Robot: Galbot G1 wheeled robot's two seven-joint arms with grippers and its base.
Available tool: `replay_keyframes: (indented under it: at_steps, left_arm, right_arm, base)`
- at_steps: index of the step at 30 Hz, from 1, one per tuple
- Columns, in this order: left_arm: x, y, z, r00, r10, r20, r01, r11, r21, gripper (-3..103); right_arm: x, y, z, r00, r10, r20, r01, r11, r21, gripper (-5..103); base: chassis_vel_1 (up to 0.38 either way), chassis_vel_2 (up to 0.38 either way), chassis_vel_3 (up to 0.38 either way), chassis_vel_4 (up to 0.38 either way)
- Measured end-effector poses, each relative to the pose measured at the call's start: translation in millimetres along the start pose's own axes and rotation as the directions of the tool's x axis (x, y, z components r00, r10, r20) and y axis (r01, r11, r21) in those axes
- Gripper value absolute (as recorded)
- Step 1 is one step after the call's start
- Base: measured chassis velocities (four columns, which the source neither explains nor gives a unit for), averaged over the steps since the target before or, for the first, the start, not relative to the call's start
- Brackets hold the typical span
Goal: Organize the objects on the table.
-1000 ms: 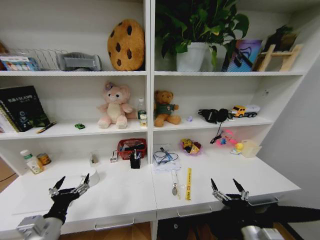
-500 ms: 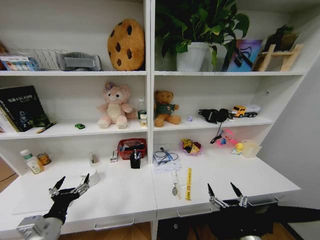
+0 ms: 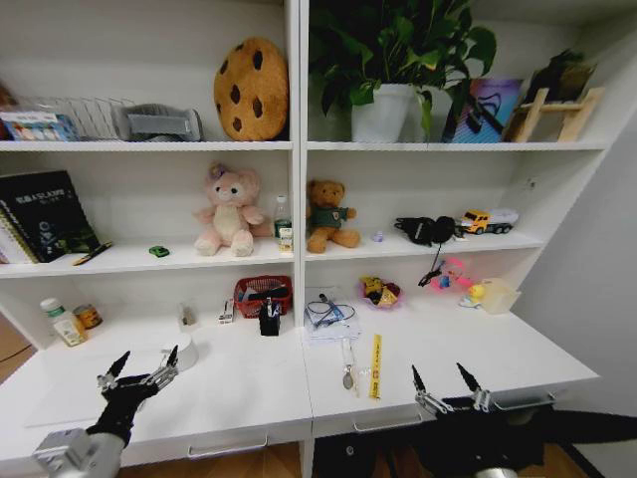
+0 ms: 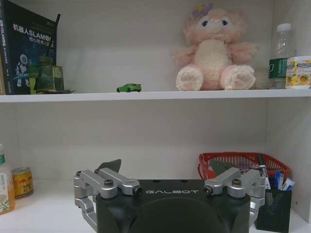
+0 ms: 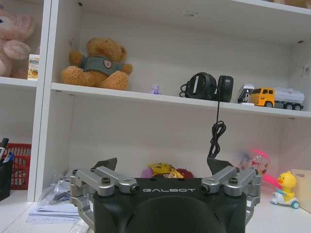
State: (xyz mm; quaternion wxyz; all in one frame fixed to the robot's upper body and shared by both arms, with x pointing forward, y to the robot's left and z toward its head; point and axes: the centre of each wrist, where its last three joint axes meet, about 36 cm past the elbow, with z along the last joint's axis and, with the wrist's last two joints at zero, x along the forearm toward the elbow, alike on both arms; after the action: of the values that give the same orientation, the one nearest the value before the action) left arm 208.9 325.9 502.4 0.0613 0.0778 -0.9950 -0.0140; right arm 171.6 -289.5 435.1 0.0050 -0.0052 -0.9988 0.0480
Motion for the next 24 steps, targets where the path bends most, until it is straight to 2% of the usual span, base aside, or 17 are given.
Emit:
replay_keyframes:
  at_steps: [12, 24]
  left_arm:
    - [0.0, 0.0, 0.0, 1.0, 0.0, 0.0, 0.0, 1.0, 0.0, 100]
    - [0.0, 0.0, 0.0, 1.0, 0.0, 0.0, 0.0, 1.0, 0.0, 100]
  right_arm:
    - [-0.2, -0.1, 0.3, 1.0, 0.0, -0.001, 0.0, 1.0, -0.001, 100]
    - [-0.2, -0.1, 0.6, 1.0, 0.001, -0.002, -0.001, 1.0, -0.002, 100]
  base:
    - [0.008, 0.009, -0.006, -0.005]
    - [0.153, 0.162, -0.165, -0.155]
